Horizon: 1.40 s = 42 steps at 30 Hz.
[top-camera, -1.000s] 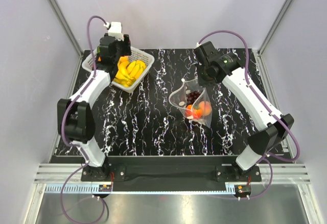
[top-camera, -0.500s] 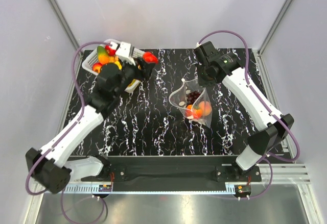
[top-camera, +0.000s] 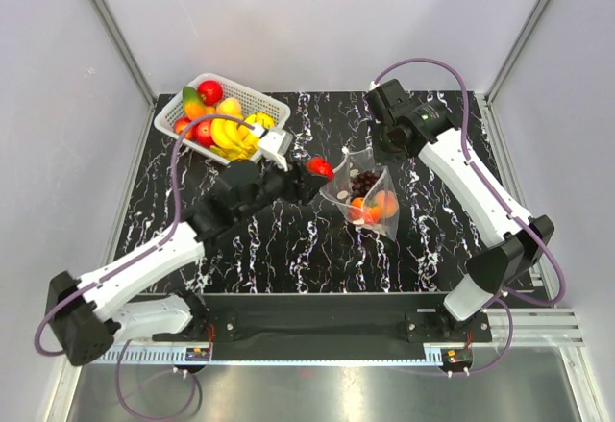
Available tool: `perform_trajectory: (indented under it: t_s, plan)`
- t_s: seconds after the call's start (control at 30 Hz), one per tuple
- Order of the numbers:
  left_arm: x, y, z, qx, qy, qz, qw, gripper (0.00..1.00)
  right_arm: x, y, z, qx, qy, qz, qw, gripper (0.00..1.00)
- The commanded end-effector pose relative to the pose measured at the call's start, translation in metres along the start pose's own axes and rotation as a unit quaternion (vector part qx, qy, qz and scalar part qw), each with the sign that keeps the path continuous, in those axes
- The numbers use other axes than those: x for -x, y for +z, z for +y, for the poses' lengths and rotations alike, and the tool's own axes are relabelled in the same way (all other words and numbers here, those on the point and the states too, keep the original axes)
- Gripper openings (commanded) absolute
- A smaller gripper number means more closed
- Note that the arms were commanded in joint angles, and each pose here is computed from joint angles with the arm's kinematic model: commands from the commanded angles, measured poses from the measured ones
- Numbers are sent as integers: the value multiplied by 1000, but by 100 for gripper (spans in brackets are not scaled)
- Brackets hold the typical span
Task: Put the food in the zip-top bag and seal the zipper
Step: Place the fake fruit in the zipper food storage bag.
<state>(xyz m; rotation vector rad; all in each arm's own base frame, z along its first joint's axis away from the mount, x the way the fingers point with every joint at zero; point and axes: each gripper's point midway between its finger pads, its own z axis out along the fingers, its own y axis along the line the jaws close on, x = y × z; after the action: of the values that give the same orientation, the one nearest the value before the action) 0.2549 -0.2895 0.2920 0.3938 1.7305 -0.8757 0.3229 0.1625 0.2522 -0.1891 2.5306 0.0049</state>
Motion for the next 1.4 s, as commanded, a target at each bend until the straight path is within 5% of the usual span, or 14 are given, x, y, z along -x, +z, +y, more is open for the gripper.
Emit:
perform_trajectory:
  t_s: [0.0, 0.23, 0.4, 0.77, 0.93, 1.03, 1.37]
  plan:
    - [17, 19, -23, -32, -4, -16, 999, 42, 10, -18, 2, 14, 3, -36, 999, 0]
    - [-4, 63, -44, -44, 1, 28, 999, 43, 11, -18, 1, 13, 3, -38, 999, 0]
    - [-32, 92, -27, 14, -2, 83, 996, 44, 12, -21, 1, 16, 6, -42, 999, 0]
    - [-62, 149, -12, 58, -29, 109, 992, 45, 17, -22, 3, 20, 15, -51, 998, 0]
    - [-58, 147, -4, 81, -27, 99, 991, 85, 16, -23, 3, 20, 14, -50, 998, 0]
    - [-50, 133, -6, 77, -22, 91, 993, 99, 17, -26, 1, 17, 16, -54, 998, 0]
    - [-11, 48, -21, 34, -6, 65, 997, 98, 13, -25, -2, 10, 12, -52, 999, 0]
